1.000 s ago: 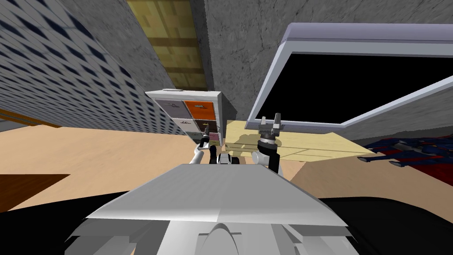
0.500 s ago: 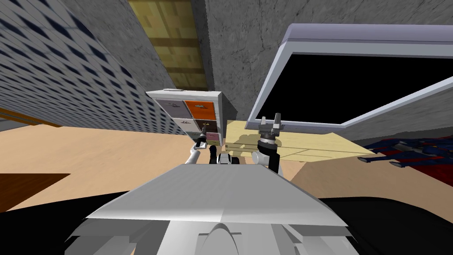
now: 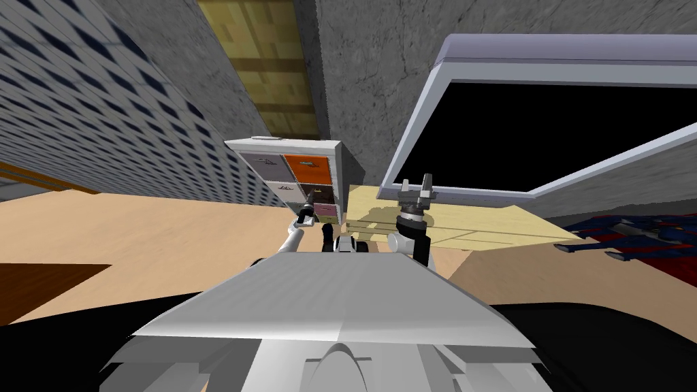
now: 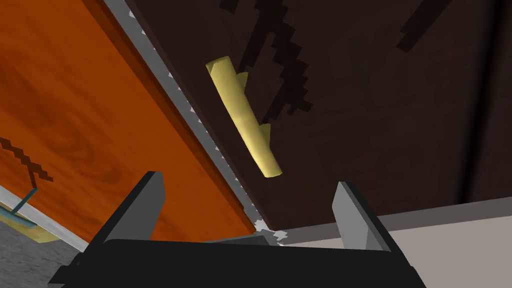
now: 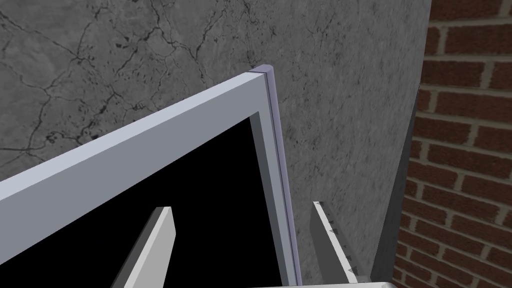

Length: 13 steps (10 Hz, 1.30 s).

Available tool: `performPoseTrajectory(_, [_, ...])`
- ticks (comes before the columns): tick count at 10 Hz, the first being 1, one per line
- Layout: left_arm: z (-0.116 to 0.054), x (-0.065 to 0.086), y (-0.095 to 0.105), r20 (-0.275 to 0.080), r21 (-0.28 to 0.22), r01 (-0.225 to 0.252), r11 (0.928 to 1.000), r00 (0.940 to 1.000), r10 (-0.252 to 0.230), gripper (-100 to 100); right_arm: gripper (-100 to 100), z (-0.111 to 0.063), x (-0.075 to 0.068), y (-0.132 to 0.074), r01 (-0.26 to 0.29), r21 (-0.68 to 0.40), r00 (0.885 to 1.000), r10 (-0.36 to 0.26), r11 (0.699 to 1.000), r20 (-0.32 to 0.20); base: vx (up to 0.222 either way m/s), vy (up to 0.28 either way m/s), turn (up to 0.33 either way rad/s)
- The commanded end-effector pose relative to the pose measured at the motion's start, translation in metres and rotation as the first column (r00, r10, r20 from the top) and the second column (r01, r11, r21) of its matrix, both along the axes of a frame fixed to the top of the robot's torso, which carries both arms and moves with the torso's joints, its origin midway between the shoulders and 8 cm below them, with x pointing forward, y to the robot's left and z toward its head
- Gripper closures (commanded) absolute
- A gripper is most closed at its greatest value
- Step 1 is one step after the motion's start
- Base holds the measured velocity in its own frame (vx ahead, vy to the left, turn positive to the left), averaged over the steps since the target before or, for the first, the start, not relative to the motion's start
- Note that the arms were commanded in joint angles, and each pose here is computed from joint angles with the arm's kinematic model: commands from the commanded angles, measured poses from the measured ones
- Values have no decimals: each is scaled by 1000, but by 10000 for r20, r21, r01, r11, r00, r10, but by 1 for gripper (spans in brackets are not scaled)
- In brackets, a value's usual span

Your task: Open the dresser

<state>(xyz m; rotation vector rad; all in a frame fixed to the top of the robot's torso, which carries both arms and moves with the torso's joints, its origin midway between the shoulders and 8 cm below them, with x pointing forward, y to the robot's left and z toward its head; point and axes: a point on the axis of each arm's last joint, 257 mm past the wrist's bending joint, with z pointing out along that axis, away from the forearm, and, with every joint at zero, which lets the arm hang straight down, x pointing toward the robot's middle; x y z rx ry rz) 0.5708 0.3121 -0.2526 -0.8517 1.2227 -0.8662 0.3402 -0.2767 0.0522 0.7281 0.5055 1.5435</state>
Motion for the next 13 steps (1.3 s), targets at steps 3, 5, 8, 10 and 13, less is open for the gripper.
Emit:
performPoseTrajectory(3, [0,3,-40,27,-783,171,9968,9999,-169,-100,0,0,0,0,0,0,10000,0,10000,0,5,-15,-3])
performPoseTrajectory(5, [-3,3,-57,23,-1155,245,9930,9997,-243,-100,0,0,0,0,0,0,10000,0,10000,0,0,0,0])
performPoseTrajectory(8, [5,6,-53,45,-1053,231,9942,9997,-228,-100,0,0,0,0,0,0,10000,0,10000,-1,6,-11,19])
performPoseTrajectory(10, [4,11,-48,54,-1077,398,9934,9992,-395,100,0,0,0,0,0,0,10000,0,10000,0,-21,-24,24])
performPoseTrajectory(13, [3,18,-36,102,-1103,684,9915,9977,-677,100,0,0,0,0,-2,2,10000,2,10000,1,-72,-99,60])
